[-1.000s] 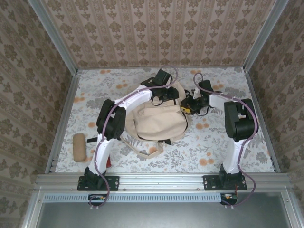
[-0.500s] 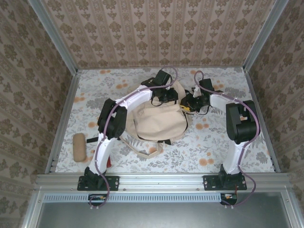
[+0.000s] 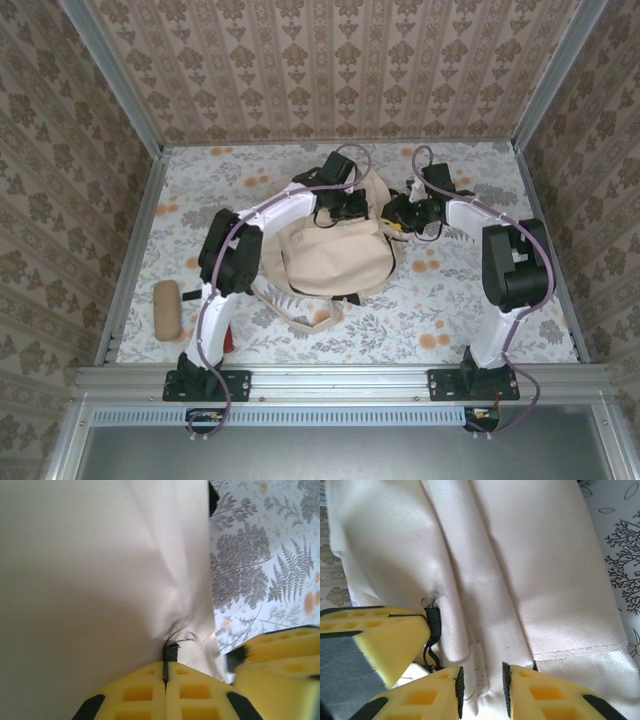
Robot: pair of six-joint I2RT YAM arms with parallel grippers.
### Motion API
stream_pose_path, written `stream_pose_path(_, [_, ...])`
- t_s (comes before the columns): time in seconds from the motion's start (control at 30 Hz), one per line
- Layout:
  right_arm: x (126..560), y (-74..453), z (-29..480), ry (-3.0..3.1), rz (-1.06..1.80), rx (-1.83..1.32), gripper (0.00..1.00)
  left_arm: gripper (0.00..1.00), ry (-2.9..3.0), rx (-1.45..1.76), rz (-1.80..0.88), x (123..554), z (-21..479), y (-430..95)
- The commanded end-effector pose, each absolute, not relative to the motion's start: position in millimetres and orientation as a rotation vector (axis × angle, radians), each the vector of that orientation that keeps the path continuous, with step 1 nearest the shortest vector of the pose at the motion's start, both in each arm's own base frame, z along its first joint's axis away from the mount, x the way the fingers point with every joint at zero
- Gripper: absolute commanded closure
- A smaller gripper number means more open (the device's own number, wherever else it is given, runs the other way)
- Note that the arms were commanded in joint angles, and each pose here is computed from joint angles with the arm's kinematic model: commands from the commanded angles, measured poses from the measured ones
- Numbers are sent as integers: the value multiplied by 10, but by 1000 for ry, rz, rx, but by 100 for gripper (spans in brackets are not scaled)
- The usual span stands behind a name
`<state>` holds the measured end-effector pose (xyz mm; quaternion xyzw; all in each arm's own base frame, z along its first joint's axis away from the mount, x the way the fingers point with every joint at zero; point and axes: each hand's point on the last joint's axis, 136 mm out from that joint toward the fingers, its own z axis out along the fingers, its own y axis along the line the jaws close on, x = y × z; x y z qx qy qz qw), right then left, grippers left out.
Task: Pack books, pencil case, and school supplies into a backpack
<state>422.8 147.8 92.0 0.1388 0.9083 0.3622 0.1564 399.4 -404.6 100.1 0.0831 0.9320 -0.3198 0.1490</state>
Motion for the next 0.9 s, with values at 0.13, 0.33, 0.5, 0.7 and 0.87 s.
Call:
stream_pose_path(0.13, [4227, 1553, 1075, 2561, 1097, 372, 66, 100, 2530, 231, -946, 4100, 1520, -3814])
stream_pose_path(0.33, [4223, 1526, 1052, 2568, 1069, 394, 62, 64, 2580, 261, -893, 4049, 1409, -3868])
stream_pose_path(0.5, [4211, 1418, 1039, 2571, 994, 443, 62, 56, 2627, 357, -870, 3959, 1274, -4052])
stream_pose_path(0.7, [4178, 1166, 1022, 2539, 912, 569, 63, 56, 2649, 433, -664, 3992, 1110, -4121])
stream_pose_path(0.87, [4120, 1015, 1012, 2522, 867, 624, 63, 57, 2655, 489, -423, 4014, 1000, -4095])
